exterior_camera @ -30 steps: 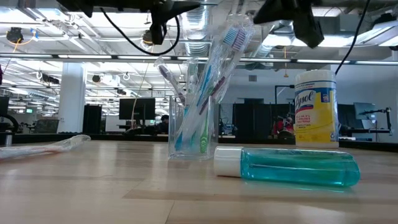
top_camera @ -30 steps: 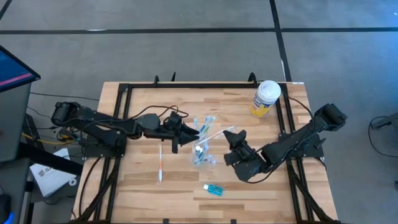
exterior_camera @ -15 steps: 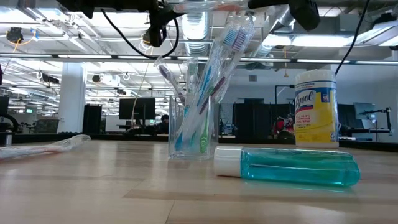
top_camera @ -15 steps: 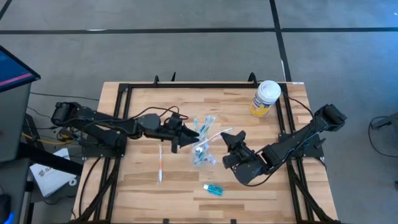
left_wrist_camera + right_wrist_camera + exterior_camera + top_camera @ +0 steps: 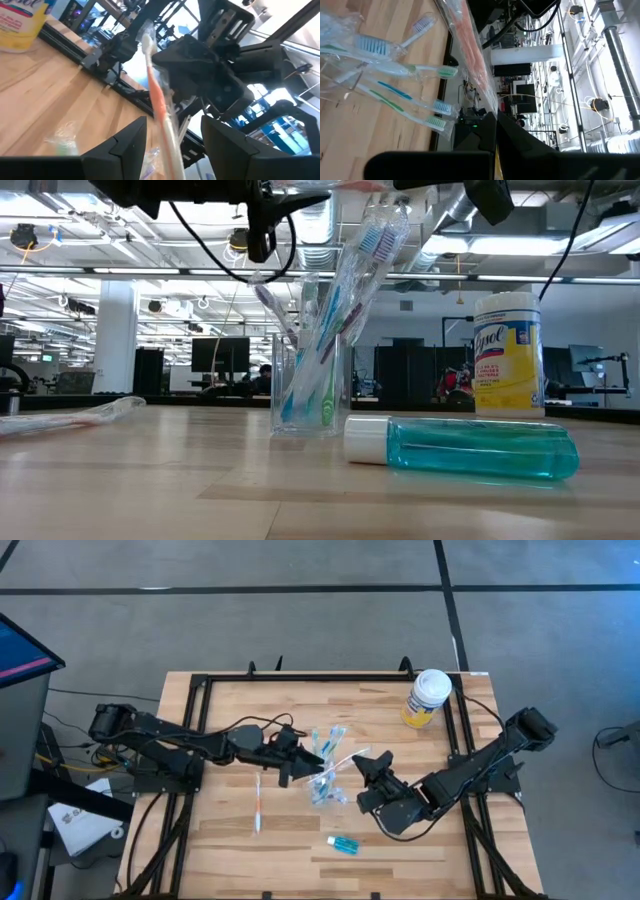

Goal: Pick & Place toothbrushing station
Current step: Put the top orange toothbrush into the transparent organizer

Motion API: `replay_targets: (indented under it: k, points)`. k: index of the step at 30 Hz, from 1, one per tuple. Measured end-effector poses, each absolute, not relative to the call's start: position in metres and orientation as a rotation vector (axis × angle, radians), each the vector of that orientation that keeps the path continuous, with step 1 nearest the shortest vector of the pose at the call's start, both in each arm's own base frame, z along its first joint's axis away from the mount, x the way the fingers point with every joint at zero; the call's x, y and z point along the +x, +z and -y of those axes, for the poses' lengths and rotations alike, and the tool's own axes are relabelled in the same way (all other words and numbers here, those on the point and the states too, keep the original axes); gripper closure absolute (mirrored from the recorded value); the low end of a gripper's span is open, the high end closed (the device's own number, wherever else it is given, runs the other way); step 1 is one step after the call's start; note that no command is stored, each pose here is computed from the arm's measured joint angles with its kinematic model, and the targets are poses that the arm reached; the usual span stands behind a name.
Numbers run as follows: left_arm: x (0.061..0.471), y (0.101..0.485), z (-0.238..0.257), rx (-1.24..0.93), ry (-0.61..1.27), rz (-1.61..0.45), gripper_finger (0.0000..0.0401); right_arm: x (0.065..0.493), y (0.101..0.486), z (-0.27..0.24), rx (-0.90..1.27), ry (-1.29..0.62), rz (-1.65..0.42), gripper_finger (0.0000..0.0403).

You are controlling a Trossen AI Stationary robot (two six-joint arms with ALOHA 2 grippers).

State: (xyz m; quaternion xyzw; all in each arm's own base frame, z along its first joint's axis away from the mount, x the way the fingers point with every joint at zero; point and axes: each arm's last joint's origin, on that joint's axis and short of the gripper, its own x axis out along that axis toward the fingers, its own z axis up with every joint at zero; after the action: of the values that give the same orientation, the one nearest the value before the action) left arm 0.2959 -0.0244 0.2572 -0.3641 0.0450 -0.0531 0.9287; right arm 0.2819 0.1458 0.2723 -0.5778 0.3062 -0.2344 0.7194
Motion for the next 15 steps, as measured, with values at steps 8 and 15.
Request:
replay_targets:
  k: [8, 15]
  points:
    - [0.306, 0.256, 0.027, -0.767, -0.156, -0.125, 0.0219, 0.284, 0.272, -0.142, -1.274, -0.529, -0.687, 0.0403]
    - [0.321, 0.251, 0.029, -0.769, -0.186, -0.16, 0.0219, 0.284, 0.272, -0.142, -1.276, -0.526, -0.686, 0.0403]
